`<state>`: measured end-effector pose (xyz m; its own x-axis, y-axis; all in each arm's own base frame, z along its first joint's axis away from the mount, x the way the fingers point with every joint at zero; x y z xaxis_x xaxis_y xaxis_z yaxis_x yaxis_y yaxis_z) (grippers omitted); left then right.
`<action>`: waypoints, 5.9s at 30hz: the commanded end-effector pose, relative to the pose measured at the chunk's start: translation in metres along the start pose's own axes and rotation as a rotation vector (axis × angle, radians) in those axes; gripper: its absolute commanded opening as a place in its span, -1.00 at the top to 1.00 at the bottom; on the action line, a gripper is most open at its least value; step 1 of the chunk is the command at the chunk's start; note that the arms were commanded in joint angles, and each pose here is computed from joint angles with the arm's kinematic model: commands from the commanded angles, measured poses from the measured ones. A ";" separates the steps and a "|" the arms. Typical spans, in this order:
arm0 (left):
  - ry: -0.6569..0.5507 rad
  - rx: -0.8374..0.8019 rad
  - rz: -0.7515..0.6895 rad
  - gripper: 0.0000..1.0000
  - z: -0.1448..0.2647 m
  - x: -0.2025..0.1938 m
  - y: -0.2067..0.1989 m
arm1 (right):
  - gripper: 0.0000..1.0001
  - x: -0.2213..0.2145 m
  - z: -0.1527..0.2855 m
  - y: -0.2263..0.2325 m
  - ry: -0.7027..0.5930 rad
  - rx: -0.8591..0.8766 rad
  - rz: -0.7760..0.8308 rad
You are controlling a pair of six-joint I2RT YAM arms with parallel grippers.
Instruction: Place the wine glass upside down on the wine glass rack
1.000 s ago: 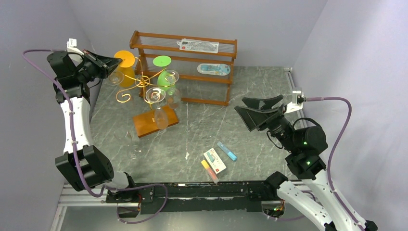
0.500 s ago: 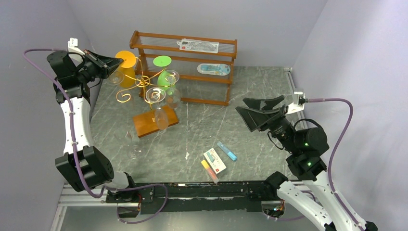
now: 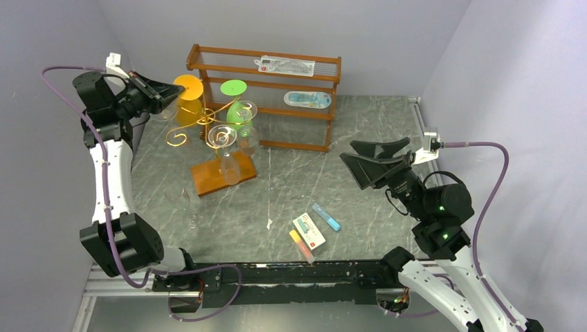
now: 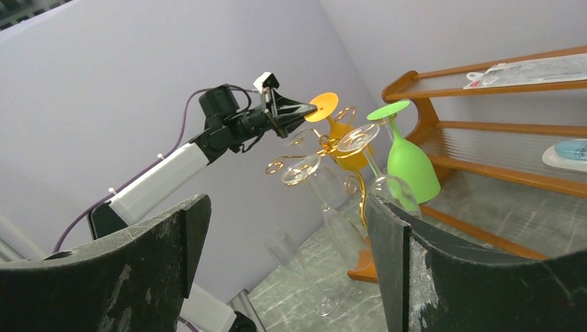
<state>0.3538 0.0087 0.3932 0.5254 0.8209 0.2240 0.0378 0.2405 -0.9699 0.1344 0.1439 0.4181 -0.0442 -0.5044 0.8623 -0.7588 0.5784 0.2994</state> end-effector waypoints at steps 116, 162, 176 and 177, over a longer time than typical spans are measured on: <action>-0.959 0.481 -0.766 -0.63 0.208 -0.053 -0.126 | -0.57 -0.270 -0.169 0.204 0.655 0.435 0.575; -0.869 0.385 -0.806 -0.65 0.193 -0.063 -0.131 | 1.00 -0.351 -0.187 0.180 0.879 0.274 0.672; -0.657 0.502 -0.652 -0.70 0.167 -0.094 -0.039 | 1.00 -0.221 -0.138 0.165 0.507 0.329 0.498; -0.646 0.508 -0.606 -0.71 0.166 -0.099 -0.030 | 1.00 -0.215 -0.132 0.162 0.484 0.334 0.493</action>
<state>0.1645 0.0139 0.4511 -0.1117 0.4819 0.8691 -0.2644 0.8286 -0.4934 0.1132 0.4467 0.2896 -0.1386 0.3743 0.9169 -0.8825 0.3735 -0.2858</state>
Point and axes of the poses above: each gripper's point midway between its finger pads, its own z axis back along the fingers, its own y axis along the line the jaws close on, x = y × z, the point moved 6 cm from there along z, back along the fingers, and after that the axes turned 15 degrees about z, right-handed, at the moved point
